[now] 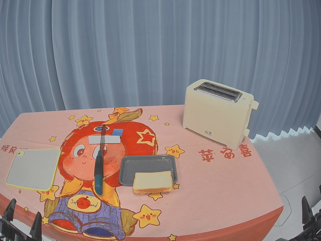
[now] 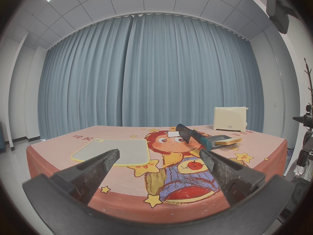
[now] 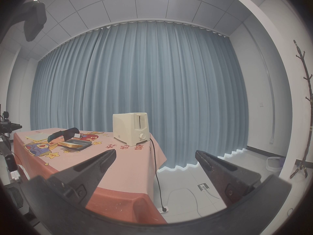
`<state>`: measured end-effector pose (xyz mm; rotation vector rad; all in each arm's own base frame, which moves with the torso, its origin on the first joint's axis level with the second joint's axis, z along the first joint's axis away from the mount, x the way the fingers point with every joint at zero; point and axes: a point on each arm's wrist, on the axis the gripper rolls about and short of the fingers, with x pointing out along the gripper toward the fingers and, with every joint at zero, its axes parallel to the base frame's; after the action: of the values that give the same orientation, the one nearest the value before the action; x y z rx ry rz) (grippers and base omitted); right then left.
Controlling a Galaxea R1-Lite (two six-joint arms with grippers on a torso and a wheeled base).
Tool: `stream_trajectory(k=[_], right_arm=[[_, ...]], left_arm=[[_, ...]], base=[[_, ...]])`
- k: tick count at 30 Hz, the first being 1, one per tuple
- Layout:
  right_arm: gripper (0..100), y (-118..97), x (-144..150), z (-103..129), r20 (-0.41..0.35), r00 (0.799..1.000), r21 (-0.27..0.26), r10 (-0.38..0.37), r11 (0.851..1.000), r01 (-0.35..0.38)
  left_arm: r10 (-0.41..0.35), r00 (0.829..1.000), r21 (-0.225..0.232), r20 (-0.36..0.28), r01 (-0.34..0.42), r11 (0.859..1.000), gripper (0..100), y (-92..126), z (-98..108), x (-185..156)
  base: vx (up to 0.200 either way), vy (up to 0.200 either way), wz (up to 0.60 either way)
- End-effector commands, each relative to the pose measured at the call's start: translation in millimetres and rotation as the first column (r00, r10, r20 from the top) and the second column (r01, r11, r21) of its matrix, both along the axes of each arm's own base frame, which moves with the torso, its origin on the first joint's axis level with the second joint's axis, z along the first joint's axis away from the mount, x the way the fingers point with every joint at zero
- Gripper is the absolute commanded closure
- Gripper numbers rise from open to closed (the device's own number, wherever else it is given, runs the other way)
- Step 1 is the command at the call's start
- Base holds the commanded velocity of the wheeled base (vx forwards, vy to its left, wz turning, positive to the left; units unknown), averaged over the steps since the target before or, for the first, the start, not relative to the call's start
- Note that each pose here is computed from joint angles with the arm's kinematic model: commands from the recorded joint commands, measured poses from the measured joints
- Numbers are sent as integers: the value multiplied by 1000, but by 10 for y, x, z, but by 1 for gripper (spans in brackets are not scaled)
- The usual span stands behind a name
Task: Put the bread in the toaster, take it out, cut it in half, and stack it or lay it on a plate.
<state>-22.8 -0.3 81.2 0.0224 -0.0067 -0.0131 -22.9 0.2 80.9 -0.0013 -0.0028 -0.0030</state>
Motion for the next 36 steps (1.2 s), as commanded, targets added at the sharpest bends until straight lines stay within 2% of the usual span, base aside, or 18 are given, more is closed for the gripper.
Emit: stream_trajectory(k=[1, 21, 23, 25, 29, 36], right_arm=[[0, 0, 0, -51, 0, 1000, -1, 1, 1000, -1], [0, 0, 0, -45, 6, 1000, -1, 1, 1000, -1], [0, -1, -4, 34, 82, 997, 1, -2, 1000, 2], [0, -3, -8, 71, 116, 993, 0, -10, 1000, 10], [0, -3, -4, 36, 84, 996, 2, -10, 1000, 10], [0, -3, -6, 51, 96, 995, 2, -10, 1000, 10]], left_arm=[[0, 1000, 0, -15, 0, 1000, 0, 0, -49, 11], [0, 1000, 0, -15, 0, 1000, 0, 0, -49, 11], [0, 1000, 0, -15, 0, 1000, 0, 0, -49, 11], [1, 1000, 0, -15, -1, 1000, 0, 0, -49, 11], [1, 1000, 0, -15, -1, 1000, 0, 0, -49, 11], [0, 1000, 0, -15, 0, 1000, 0, 0, -49, 11]], base=[[0, 0, 0], [0, 0, 0], [0, 0, 0], [0, 0, 0], [0, 0, 0], [0, 0, 0]])
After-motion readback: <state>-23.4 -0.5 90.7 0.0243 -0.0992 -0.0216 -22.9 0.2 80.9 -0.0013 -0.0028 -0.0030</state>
